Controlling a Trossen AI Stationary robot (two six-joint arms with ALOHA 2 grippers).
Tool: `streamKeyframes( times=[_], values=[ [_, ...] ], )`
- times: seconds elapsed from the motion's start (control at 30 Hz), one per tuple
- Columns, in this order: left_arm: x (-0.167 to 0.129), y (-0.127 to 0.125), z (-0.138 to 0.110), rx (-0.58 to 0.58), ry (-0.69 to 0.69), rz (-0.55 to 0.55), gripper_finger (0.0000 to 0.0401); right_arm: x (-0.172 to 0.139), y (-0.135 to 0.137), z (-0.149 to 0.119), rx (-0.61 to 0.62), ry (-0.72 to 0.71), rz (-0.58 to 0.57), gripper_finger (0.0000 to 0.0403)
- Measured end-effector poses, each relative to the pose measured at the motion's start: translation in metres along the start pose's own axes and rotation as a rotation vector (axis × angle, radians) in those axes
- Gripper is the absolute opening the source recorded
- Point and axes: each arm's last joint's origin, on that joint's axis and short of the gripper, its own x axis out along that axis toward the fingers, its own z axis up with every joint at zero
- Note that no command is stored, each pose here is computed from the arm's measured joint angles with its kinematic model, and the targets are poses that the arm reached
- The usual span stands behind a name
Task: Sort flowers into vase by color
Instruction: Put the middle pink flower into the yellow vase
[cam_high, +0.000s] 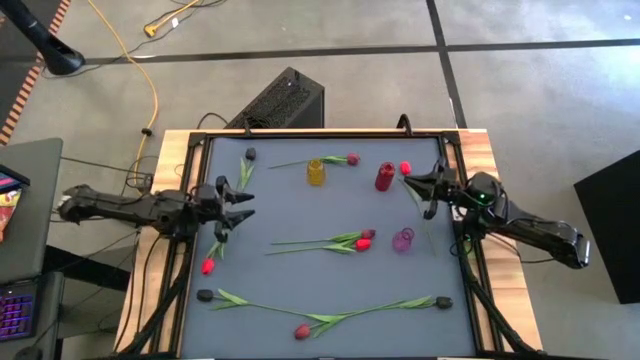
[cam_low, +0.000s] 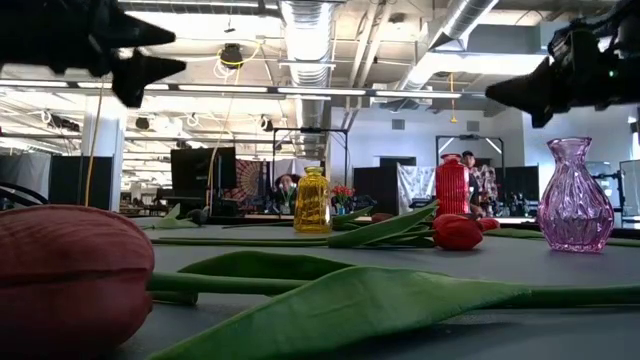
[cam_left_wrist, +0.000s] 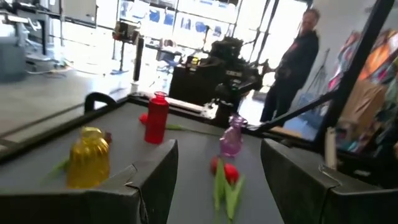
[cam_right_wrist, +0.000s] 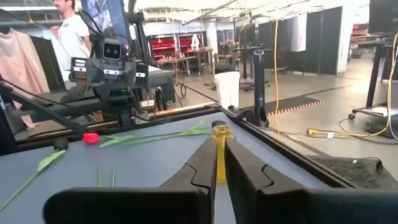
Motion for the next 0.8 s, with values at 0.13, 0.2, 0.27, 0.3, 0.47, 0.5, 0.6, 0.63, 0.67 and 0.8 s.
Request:
streamKeyframes(
  times=[0.13, 0.2, 0.27, 0.3, 0.47, 0.5, 0.6, 0.63, 0.67, 0.8],
  values=[
    [0.026, -0.009, 0.02, 0.093, 0.074, 0.018, 0.0219, 0.004, 0.002, 0.012, -0.024, 0.009, 0.013, 0.0073],
    [0.043, -0.014, 0.028, 0.154, 0.113, 0.021, 0.0219, 0.007, 0.003, 0.017, -0.023, 0.02, 0.02, 0.0077],
    [0.061, -0.02, 0.036, 0.216, 0.148, 0.031, 0.0219, 0.01, 0.005, 0.021, -0.022, 0.035, 0.032, 0.0079],
    [0.071, -0.022, 0.04, 0.24, 0.16, 0.034, 0.0219, 0.011, 0.006, 0.022, -0.019, 0.049, 0.04, 0.008],
    [0.124, -0.036, 0.051, 0.352, 0.225, 0.033, 0.0219, 0.021, 0.013, 0.02, -0.014, 0.146, 0.099, 0.0083],
    [0.135, -0.038, 0.05, 0.375, 0.245, 0.027, 0.0219, 0.023, 0.015, 0.019, -0.013, 0.164, 0.114, 0.0083],
    [0.167, -0.045, 0.042, 0.444, 0.304, -0.001, 0.0219, 0.029, 0.021, 0.017, -0.037, 0.207, 0.161, 0.0083],
    [0.177, -0.046, 0.038, 0.467, 0.327, -0.006, 0.0219, 0.03, 0.023, 0.016, -0.049, 0.218, 0.177, 0.0083],
    [0.187, -0.047, 0.033, 0.486, 0.349, -0.008, 0.0219, 0.032, 0.025, 0.016, -0.06, 0.228, 0.194, 0.0083],
    [0.221, -0.052, 0.015, 0.537, 0.469, -0.018, 0.0219, 0.037, 0.034, 0.02, -0.093, 0.241, 0.252, 0.0083]
  ],
)
